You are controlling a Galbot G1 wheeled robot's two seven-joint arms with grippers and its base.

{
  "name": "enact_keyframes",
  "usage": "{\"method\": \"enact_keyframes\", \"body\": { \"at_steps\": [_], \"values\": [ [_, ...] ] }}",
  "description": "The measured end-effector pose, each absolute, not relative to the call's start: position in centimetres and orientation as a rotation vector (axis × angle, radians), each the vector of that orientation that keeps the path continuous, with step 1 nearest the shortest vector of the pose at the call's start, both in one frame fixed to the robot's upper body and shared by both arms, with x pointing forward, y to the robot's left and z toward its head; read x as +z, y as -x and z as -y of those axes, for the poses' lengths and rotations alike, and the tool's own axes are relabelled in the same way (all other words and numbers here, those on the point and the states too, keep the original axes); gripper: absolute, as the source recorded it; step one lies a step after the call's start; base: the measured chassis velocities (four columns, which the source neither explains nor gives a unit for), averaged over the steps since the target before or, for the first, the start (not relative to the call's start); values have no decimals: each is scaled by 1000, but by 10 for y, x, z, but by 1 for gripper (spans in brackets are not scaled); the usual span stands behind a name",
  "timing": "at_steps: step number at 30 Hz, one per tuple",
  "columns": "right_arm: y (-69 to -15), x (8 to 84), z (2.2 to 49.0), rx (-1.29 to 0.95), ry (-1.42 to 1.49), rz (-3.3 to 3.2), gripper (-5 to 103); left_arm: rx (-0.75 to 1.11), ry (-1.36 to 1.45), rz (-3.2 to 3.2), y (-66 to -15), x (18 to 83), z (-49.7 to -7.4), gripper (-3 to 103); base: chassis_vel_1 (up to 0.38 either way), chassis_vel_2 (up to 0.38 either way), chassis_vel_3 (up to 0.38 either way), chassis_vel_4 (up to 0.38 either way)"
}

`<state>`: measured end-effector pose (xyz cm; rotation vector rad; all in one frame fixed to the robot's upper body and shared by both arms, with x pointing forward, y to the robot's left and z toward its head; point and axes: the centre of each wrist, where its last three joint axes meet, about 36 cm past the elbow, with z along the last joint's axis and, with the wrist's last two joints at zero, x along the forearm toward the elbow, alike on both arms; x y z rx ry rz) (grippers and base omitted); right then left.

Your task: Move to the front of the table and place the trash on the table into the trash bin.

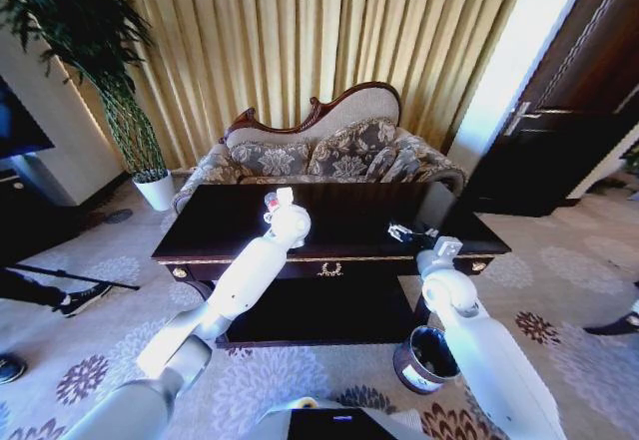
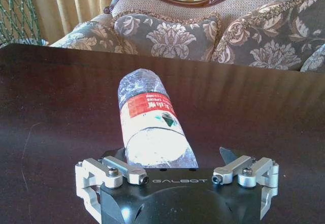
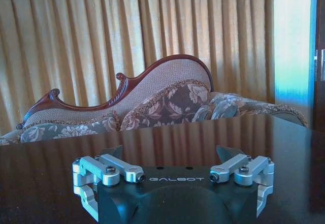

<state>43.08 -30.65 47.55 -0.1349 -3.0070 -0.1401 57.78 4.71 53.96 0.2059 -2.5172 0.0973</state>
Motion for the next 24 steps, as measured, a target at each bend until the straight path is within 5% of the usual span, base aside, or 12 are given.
{"method": "enact_keyframes", "body": {
  "at_steps": [3,16,24],
  "values": [
    [-431,475,307,-139,137,3006,100,98,-207,2517,-578,538,-46,102,0,0,0,0],
    [-431,477,310,-138,149,3011,100,86,-179,2568,-578,533,-50,53,0,0,0,0],
    [-431,485,306,-157,123,3026,100,-146,-71,2843,-582,515,-75,36,0,0,0,0]
  ]
}}
